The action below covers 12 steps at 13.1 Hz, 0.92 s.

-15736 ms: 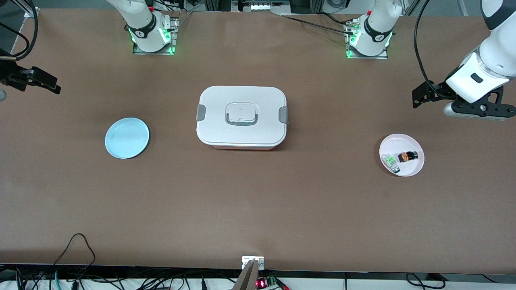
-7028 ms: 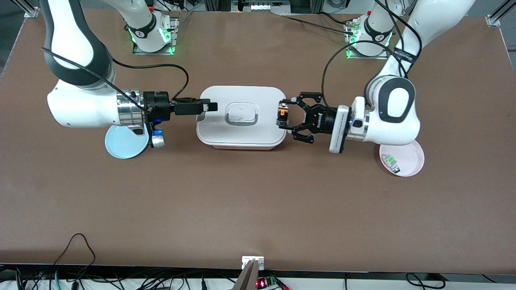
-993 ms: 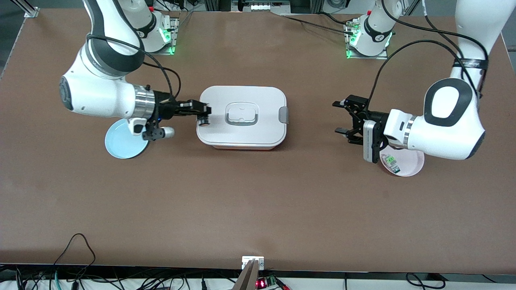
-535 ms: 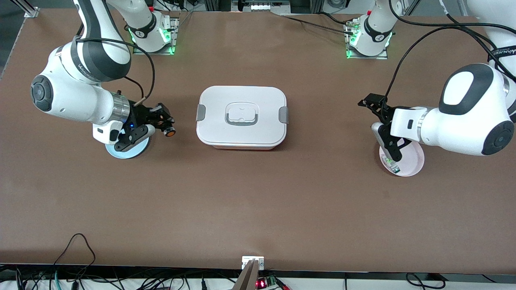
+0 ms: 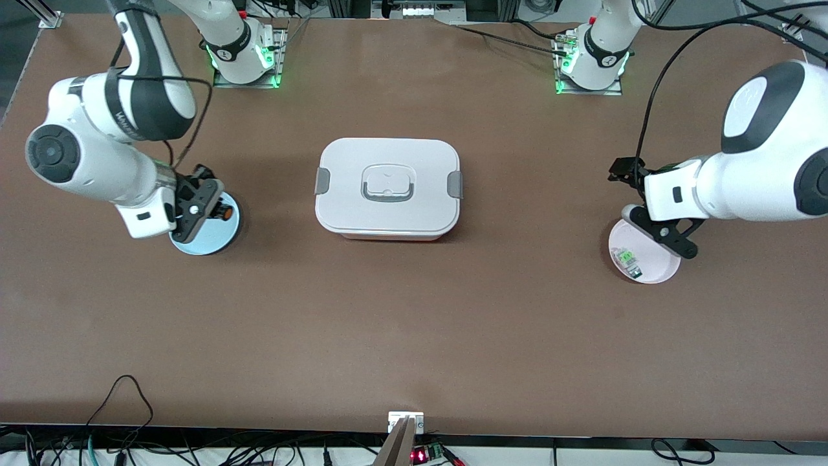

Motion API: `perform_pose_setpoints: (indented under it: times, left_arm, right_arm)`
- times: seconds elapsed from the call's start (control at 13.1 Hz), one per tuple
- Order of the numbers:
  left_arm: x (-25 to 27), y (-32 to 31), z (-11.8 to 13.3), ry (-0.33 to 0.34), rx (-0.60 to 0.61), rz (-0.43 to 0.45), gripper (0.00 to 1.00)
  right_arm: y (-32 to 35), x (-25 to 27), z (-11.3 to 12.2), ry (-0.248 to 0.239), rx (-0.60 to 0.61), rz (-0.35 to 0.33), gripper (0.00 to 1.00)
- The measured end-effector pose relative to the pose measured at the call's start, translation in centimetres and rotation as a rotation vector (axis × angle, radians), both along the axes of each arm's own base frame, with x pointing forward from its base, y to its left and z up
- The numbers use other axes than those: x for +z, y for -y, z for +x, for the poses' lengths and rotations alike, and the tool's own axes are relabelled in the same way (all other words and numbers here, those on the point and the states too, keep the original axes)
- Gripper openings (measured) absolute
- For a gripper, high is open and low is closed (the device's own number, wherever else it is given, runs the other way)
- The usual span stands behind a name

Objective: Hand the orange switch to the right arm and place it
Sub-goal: 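Lower the orange switch onto the light-blue plate with the right gripper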

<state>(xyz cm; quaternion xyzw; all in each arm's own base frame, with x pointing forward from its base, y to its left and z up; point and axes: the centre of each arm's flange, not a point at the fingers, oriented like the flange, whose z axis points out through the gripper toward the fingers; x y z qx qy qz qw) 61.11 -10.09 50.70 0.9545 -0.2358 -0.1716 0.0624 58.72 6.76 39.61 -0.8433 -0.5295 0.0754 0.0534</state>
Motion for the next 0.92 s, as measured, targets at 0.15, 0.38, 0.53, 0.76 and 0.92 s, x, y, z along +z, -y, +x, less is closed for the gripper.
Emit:
perform_pose_setpoints:
  times: [0.15, 0.38, 0.53, 0.76, 0.92]
  left_arm:
    - [2.7, 0.0, -0.9, 0.051, 0.057, 0.078, 1.0]
    - [5.8, -1.0, -2.3, 0.159, 0.158, 0.172, 1.0]
    - [6.7, -2.4, -3.7, 0.276, 0.206, 0.174, 1.0]
    - [7.4, -4.4, -5.9, 0.341, 0.255, 0.149, 1.0]
    - [7.2, -5.0, -6.2, 0.339, 0.3, 0.143, 1.0]
  right_arm:
    - [3.3, -0.4, 0.2, 0.005, 0.091, -0.04, 0.42]
    - [5.8, -1.6, 0.3, 0.036, 0.168, -0.048, 0.42]
    - [7.3, -3.9, -0.1, 0.073, 0.242, -0.062, 0.42]
    - [8.5, -7.9, -1.6, 0.119, 0.336, -0.074, 0.42]
    - [8.6, -9.7, -2.7, 0.117, 0.353, -0.069, 0.42]
